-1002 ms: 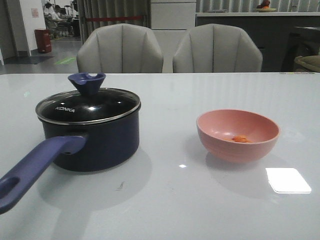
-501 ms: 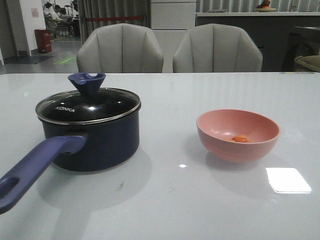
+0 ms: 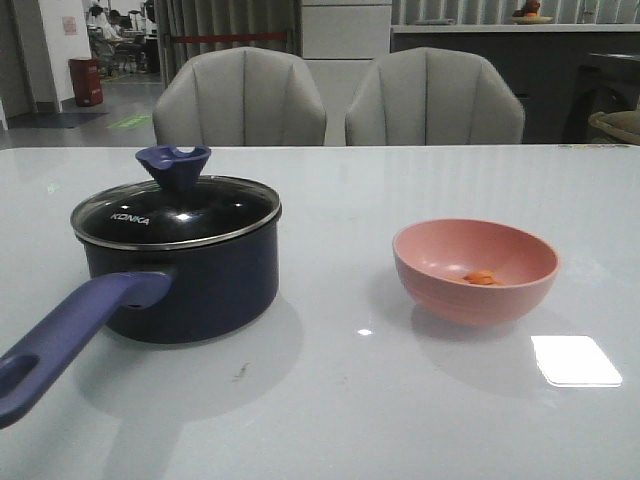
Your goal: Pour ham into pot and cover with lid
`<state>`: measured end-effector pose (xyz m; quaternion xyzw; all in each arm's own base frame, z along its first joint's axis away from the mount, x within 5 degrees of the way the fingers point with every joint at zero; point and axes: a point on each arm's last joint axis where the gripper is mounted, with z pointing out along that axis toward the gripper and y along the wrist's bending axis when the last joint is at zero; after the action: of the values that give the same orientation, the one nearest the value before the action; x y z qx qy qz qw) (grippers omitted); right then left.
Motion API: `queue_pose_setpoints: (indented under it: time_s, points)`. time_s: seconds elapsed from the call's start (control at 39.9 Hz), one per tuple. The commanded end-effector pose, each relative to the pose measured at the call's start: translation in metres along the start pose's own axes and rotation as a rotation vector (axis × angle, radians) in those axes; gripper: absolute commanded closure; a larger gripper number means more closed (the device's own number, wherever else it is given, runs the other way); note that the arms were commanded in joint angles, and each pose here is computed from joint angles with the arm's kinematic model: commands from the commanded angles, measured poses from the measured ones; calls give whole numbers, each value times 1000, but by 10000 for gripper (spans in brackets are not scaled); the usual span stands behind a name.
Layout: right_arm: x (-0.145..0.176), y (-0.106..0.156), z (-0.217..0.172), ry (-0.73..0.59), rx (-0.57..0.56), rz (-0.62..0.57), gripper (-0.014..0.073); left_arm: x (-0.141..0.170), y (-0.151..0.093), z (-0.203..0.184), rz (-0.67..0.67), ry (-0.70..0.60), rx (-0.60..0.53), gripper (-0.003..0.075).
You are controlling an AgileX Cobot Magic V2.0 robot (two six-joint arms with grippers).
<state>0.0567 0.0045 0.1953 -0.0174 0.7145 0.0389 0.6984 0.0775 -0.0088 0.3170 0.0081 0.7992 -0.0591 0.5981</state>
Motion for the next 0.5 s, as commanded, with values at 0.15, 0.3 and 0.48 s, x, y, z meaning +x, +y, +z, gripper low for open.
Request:
queue_pose_setpoints:
  time_s: [0.15,0.3,0.48]
  points:
    - [-12,0,-2,-116,0,-5,447,-12,-2,6,-17,-51,15,582]
    - [-12,0,-2,-116,0,-5,447,-11,-1,11,-11,-23,10,517]
    - [-12,0,-2,-116,0,-5,447,-10,-1,13,-12,-2,9,281]
